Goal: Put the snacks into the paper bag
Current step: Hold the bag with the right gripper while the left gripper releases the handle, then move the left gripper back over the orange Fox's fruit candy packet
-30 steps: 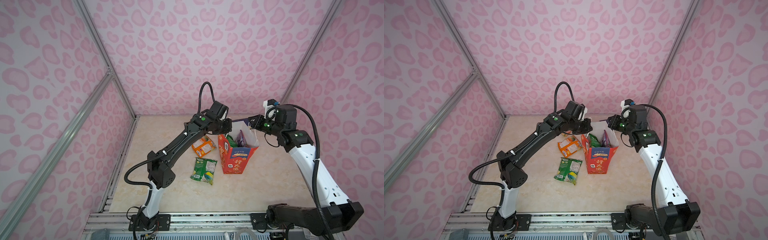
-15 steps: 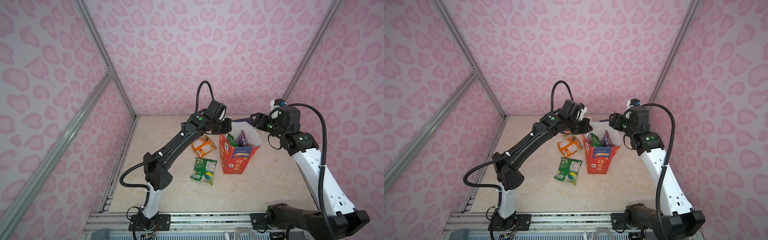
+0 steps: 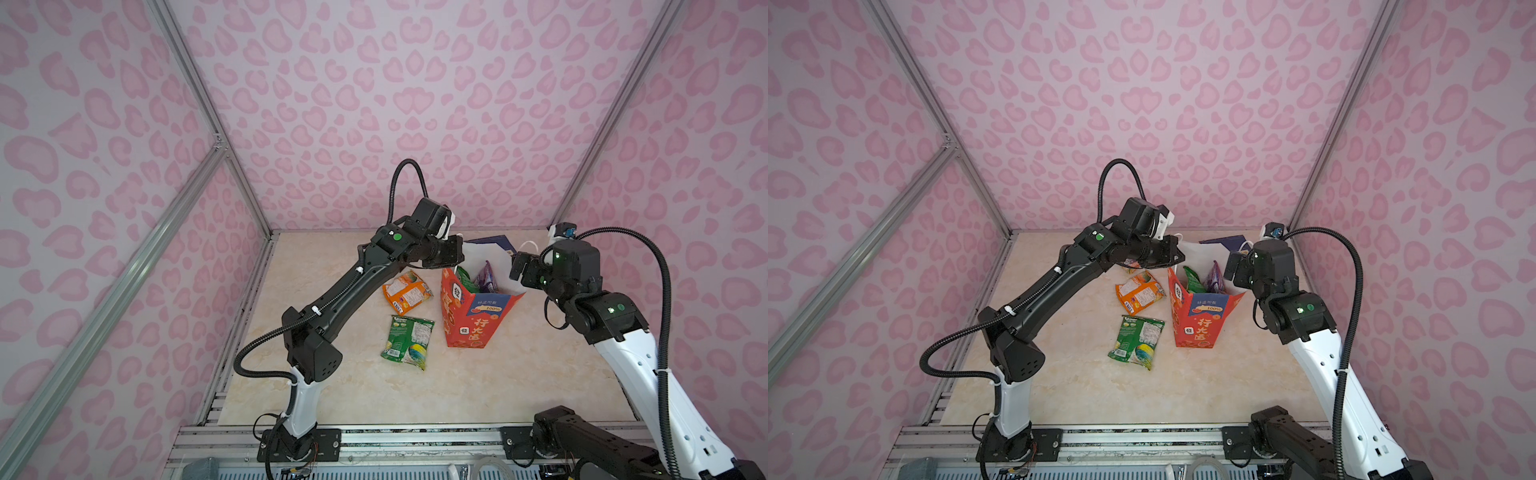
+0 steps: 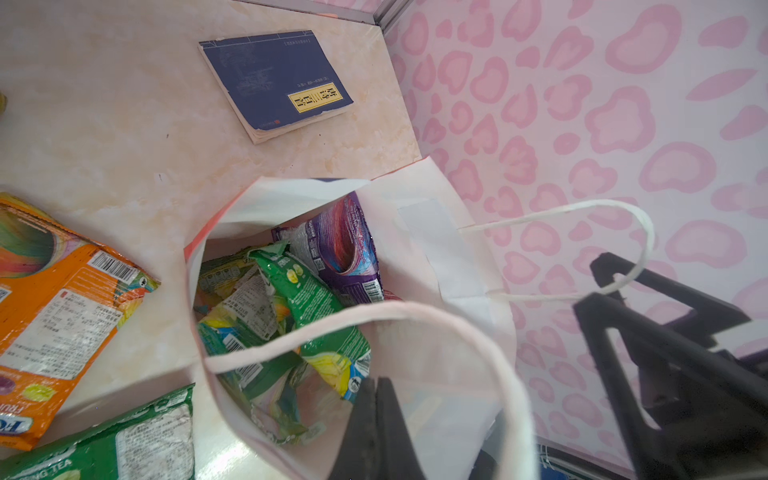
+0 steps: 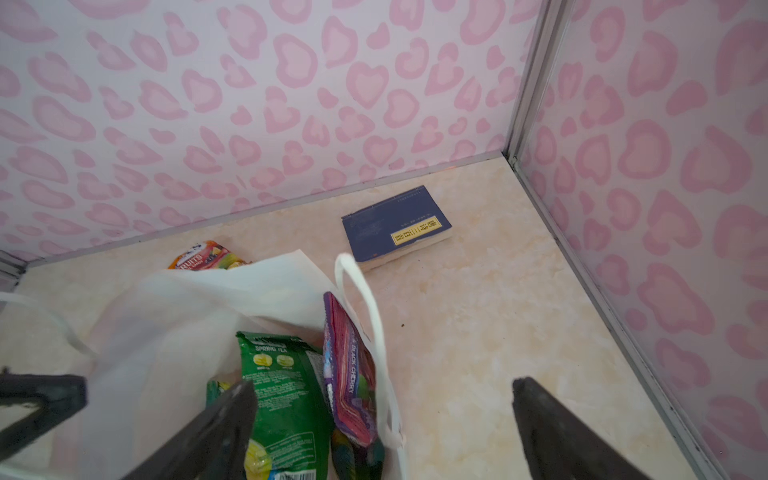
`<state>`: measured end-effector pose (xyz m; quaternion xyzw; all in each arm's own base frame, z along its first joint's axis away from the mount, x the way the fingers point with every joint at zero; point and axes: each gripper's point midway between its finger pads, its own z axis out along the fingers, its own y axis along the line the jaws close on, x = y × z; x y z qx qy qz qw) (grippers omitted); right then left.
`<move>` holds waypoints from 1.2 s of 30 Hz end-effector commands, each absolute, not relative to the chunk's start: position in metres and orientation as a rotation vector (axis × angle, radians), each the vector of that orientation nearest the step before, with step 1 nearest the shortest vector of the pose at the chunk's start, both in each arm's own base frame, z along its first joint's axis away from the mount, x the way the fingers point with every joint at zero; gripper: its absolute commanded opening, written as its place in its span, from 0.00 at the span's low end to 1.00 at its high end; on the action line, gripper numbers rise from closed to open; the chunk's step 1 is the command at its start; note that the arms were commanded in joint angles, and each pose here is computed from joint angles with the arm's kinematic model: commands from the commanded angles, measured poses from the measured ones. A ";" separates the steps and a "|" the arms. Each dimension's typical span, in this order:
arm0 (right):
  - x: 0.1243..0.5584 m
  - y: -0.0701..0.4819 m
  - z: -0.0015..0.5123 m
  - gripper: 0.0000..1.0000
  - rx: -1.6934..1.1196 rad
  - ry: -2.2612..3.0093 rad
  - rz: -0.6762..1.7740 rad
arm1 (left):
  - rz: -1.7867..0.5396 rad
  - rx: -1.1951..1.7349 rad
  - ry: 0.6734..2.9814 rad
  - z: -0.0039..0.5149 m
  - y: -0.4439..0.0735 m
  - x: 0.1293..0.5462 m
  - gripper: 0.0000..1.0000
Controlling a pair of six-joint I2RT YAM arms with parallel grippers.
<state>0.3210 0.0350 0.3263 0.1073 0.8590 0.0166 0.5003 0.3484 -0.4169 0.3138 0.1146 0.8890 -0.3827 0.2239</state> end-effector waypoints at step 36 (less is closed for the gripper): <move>0.357 0.044 0.268 0.26 0.217 2.220 0.194 | -0.918 0.239 2.445 0.314 -0.379 0.362 0.04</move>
